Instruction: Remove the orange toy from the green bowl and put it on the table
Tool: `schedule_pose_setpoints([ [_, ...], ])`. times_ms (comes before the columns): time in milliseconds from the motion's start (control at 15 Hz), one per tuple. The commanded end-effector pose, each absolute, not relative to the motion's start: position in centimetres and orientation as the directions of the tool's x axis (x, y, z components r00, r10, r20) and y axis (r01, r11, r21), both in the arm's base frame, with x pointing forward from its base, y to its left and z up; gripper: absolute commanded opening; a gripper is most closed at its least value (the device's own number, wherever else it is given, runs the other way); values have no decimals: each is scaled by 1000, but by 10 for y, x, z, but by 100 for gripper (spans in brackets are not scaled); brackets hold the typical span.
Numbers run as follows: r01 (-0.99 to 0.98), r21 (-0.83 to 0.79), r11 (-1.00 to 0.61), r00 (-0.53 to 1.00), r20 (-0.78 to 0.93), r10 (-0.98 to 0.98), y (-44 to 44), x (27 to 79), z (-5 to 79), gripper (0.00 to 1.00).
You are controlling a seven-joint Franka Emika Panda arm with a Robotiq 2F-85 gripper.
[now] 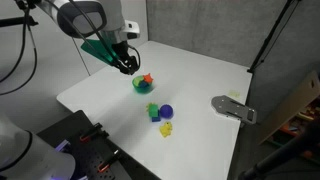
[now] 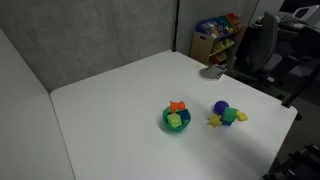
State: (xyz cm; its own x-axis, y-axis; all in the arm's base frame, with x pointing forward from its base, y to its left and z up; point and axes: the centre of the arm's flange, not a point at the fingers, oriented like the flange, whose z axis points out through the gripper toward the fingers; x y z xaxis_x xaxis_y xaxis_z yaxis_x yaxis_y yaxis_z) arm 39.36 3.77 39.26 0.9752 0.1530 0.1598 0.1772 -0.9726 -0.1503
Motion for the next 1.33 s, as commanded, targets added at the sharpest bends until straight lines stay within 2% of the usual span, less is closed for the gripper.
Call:
schedule_pose_setpoints([
  [0,177,-150,-973,975,160,153,38,394,393,100],
  [1267,173,-155,-973,976,159,148,39,404,395,100],
])
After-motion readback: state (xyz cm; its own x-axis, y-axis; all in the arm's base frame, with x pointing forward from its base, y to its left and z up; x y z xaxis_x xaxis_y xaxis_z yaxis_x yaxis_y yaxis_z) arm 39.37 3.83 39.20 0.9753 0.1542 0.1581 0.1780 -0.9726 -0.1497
